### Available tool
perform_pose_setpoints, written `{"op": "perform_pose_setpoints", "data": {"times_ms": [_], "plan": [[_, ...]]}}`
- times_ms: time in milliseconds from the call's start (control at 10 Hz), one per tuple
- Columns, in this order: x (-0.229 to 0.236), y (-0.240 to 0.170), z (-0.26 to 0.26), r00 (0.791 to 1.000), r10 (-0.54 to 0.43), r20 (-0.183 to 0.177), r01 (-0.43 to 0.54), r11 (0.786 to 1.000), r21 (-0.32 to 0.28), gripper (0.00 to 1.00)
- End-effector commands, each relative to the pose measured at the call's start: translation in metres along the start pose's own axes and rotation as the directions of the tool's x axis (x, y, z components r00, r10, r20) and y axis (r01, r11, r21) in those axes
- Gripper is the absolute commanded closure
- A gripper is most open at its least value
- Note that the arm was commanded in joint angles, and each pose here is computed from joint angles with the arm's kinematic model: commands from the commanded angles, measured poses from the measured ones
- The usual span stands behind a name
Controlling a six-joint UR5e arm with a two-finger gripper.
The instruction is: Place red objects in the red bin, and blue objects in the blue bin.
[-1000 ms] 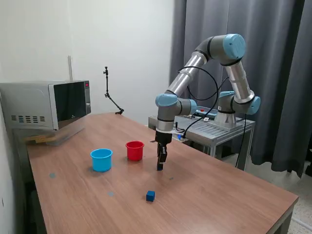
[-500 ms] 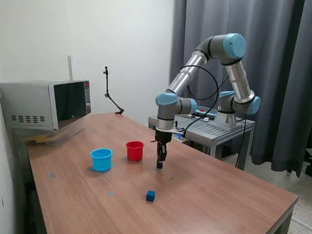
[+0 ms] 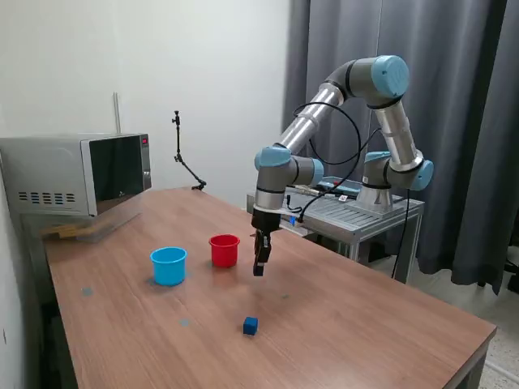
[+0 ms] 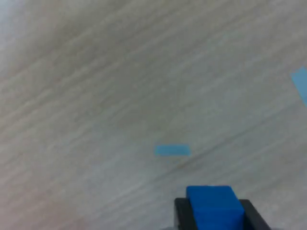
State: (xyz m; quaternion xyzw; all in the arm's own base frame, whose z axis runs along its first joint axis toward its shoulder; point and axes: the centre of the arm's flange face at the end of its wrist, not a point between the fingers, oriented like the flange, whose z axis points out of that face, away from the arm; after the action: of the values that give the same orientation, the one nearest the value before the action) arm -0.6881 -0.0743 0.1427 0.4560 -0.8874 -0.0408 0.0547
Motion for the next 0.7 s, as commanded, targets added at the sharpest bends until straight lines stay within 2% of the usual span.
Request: {"op": "perform_pose_setpoints", "data": {"times_ms": [0,200,300,400,500,600], "plan": [[0.008,0.016,-0.017,1.0,-0.002,0.021,0.001,0.999,0.036,1.0],[0.014,0.032,-0.036,1.0,-0.001,0.028,-0.001,0.999,0.047,1.0],[0.017,0.041,-0.045,1.0,0.0,0.023,0.0,0.999,0.038,1.0],[0.019,0.059,-0.062,1.0,0.009,0.004,-0.009,1.0,0.003,1.0],[0.017,0.062,-0.061,1.0,0.011,0.028,-0.013,0.999,0.047,1.0],[0.01,0.067,-0.064,0.997,0.007,0.071,-0.016,0.992,0.122,1.0]]}}
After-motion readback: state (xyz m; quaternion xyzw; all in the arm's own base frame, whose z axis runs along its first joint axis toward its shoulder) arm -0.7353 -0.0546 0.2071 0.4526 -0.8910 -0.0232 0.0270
